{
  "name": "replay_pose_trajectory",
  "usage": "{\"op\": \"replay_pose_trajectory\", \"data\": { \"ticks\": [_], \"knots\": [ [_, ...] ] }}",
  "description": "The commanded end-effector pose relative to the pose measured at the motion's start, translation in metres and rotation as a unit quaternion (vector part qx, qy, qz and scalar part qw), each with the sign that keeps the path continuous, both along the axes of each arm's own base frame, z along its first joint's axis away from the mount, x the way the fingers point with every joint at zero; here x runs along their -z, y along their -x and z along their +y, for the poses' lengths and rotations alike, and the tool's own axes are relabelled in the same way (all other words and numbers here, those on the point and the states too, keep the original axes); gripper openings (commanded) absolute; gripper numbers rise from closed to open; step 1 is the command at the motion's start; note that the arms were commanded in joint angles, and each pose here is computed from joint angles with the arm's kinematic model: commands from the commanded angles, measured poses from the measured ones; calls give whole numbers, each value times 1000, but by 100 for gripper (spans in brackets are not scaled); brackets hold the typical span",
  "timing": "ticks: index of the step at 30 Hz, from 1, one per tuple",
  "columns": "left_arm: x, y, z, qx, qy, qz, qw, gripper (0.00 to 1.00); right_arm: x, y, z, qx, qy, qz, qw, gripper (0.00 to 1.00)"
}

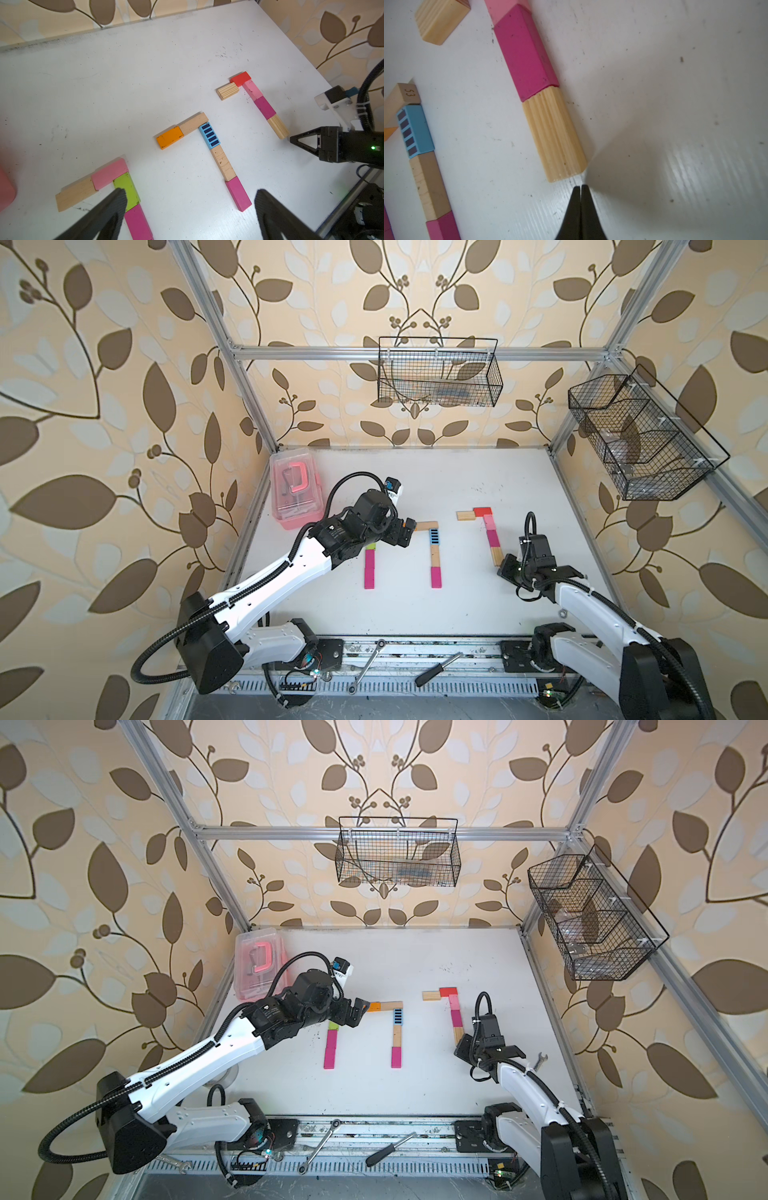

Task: Assemble the number 7 with building blocks
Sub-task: Adjust the building block at the center of the board.

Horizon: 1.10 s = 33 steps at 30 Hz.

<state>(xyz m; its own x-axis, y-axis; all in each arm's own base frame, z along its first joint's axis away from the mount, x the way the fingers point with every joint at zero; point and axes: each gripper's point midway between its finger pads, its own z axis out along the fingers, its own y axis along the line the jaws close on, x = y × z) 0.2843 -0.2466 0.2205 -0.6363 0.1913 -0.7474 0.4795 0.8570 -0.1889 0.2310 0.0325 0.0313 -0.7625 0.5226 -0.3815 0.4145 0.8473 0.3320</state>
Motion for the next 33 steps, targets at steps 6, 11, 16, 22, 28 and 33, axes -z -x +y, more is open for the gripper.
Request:
{"op": "replay_pose_trajectory", "data": {
  "ticks": [6, 11, 16, 22, 28, 33],
  "knots": [
    [29, -20, -72, 62, 69, 62, 994, 99, -54, -25, -2, -21, 4, -46, 999, 6],
    [40, -38, -88, 51, 74, 74, 993, 99, -78, -56, 22, -74, 10, -58, 996, 4],
    [29, -40, -83, 41, 67, 64, 995, 99, -70, -87, 46, -103, 11, -50, 993, 3],
    [11, -28, -64, 43, 44, 53, 997, 99, -42, -118, 79, -130, 7, -29, 991, 1],
    [-3, -18, -46, 43, 29, 32, 998, 99, -11, -142, 98, -142, 15, -5, 990, 0],
    [-7, -15, -38, 41, 23, 25, 999, 99, 3, -152, 101, -141, 18, 6, 990, 0]
  ]
}}
